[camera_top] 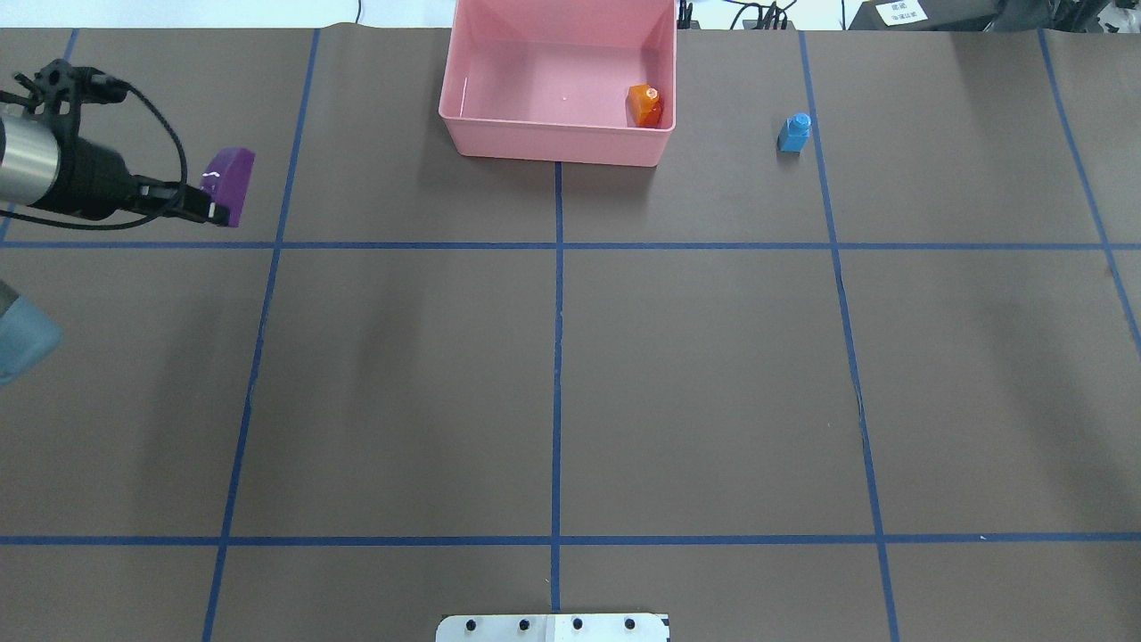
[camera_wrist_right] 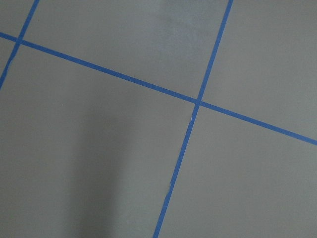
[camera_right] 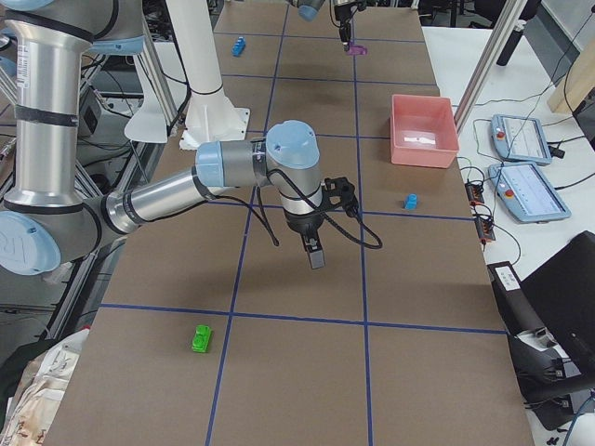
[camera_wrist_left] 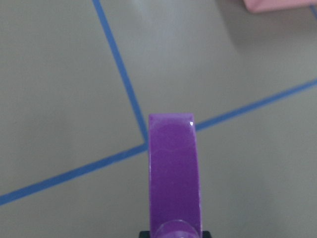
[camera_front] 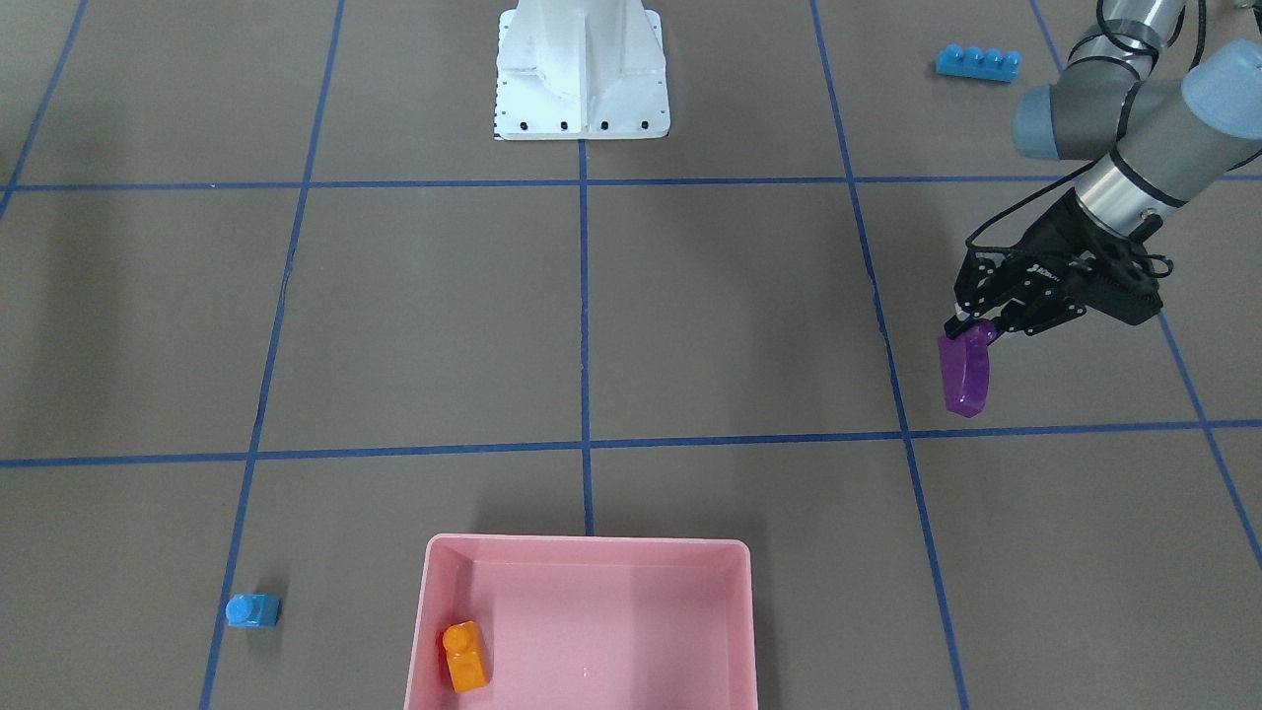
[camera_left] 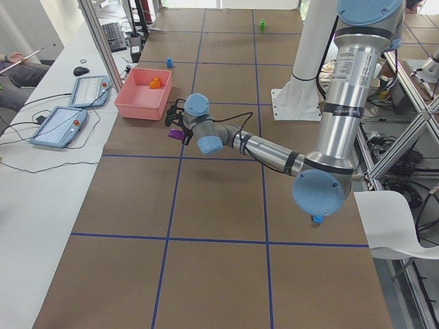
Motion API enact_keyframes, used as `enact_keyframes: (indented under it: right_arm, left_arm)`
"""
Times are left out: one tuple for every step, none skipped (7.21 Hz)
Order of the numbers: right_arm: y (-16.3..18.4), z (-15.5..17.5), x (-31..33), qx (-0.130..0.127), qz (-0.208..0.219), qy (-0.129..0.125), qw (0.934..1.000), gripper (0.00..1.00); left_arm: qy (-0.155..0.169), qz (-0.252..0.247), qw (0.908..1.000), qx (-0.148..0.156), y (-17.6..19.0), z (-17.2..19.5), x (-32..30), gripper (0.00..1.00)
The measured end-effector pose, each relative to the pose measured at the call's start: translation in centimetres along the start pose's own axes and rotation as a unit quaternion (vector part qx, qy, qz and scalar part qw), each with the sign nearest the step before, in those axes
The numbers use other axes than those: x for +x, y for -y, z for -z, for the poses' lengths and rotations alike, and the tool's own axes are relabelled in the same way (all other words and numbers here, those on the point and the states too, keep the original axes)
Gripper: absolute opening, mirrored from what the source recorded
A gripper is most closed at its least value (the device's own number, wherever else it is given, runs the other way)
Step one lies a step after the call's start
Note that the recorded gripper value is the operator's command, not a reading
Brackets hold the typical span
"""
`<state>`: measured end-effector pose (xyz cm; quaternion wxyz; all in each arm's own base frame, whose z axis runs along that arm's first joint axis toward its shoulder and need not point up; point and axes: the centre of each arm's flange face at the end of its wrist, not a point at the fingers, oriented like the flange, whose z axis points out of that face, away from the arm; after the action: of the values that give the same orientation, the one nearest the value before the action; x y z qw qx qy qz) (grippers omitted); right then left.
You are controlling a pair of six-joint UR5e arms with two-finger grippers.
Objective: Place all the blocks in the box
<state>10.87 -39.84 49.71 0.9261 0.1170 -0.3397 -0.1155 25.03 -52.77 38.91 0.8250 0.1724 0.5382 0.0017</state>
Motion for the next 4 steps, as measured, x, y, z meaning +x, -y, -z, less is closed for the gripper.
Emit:
enact_keyframes:
  right_arm:
    - [-0.1,-0.1,0.1,-0.001,-0.002,0.0,1.0,1.0]
    - [-0.1,-0.2,0.2,-0.003,-0.004,0.0,1.0,1.0]
    - [-0.2,-0.3,0.3,-0.004,-0.006,0.0,1.0,1.0]
    - [-0.2,-0.4,0.4,-0.005,-0.007,0.001,1.0,1.0]
  left_arm:
    - [-0.013,0.05,0.9986,0.015,2.5,-0.7,4.2,0.0]
    - [-0.018,0.08,0.9964,0.022,5.2,-2.4,8.7,0.0]
    - [-0.015,0.096,0.9949,0.03,7.9,-5.3,13.5,0.0]
    - [-0.005,0.103,0.9937,0.044,10.5,-8.7,18.1,0.0]
